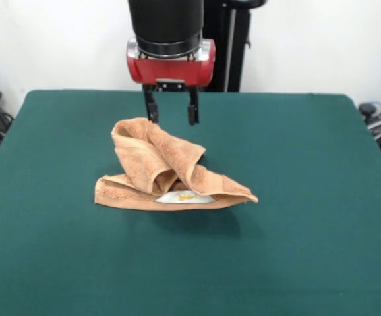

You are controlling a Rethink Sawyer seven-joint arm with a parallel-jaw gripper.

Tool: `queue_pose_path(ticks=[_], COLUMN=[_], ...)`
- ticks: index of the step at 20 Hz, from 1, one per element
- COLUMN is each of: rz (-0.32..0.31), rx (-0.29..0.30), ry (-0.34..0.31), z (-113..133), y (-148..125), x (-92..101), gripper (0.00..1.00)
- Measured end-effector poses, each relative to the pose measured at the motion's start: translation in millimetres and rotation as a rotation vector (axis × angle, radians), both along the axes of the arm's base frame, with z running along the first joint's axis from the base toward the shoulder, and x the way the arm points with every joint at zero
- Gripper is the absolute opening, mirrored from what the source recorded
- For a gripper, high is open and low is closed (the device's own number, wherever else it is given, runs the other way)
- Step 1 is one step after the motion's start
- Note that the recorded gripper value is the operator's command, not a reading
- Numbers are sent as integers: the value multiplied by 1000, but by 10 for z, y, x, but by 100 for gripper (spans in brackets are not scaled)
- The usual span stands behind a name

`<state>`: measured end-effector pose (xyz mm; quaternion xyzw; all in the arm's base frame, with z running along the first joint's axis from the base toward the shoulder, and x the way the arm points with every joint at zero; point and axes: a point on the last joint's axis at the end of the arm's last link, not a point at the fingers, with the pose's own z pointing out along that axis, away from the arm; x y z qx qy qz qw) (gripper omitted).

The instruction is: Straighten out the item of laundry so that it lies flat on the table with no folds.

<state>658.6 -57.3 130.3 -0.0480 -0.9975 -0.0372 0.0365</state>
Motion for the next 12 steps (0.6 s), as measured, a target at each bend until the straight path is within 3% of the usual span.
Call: queue_pose_path(ticks=[12], rz=[99], rx=[-38], ry=[53], z=[-38], y=[250], x=[-387], gripper=[100])
